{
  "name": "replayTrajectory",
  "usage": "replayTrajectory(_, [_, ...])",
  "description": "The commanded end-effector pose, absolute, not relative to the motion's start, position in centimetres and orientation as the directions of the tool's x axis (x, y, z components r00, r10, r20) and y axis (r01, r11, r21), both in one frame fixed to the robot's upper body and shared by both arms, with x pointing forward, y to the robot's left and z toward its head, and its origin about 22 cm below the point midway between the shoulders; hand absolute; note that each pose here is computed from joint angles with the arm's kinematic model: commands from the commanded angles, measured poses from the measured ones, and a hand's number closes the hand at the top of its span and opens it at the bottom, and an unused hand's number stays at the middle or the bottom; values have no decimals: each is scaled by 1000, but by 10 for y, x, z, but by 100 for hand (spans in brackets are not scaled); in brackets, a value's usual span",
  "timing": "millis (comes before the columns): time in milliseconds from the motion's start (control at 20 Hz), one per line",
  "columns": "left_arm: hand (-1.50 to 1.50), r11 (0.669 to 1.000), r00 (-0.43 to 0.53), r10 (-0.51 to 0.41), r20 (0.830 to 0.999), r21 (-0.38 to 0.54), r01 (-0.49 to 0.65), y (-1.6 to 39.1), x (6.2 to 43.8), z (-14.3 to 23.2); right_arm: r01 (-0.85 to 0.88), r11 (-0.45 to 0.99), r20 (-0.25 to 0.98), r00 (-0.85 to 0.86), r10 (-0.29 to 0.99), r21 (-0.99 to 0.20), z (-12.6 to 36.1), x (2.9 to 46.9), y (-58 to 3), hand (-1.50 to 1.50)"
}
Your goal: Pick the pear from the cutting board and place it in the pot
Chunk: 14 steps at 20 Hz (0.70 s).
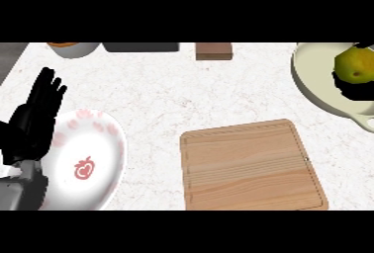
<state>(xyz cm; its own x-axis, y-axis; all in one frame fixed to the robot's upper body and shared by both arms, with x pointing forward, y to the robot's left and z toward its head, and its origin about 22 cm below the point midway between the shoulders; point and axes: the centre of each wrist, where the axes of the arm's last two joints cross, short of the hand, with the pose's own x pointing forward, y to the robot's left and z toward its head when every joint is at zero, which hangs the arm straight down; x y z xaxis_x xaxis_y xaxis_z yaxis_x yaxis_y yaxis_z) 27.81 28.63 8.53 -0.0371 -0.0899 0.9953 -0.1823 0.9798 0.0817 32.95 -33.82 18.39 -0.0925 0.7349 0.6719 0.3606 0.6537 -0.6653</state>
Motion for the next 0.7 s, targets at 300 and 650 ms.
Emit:
replayTrajectory(300, [0, 989, -50, -81, 995, 74, -129, 275, 283, 88, 488, 408, 482, 30, 876, -771, 164, 354, -394, 150])
replayTrajectory(650, [0, 987, -41, -92, 995, 86, -133, 264, 294, 93, 485, 258, 375, 160, 913, -836, 119, 382, -415, 150])
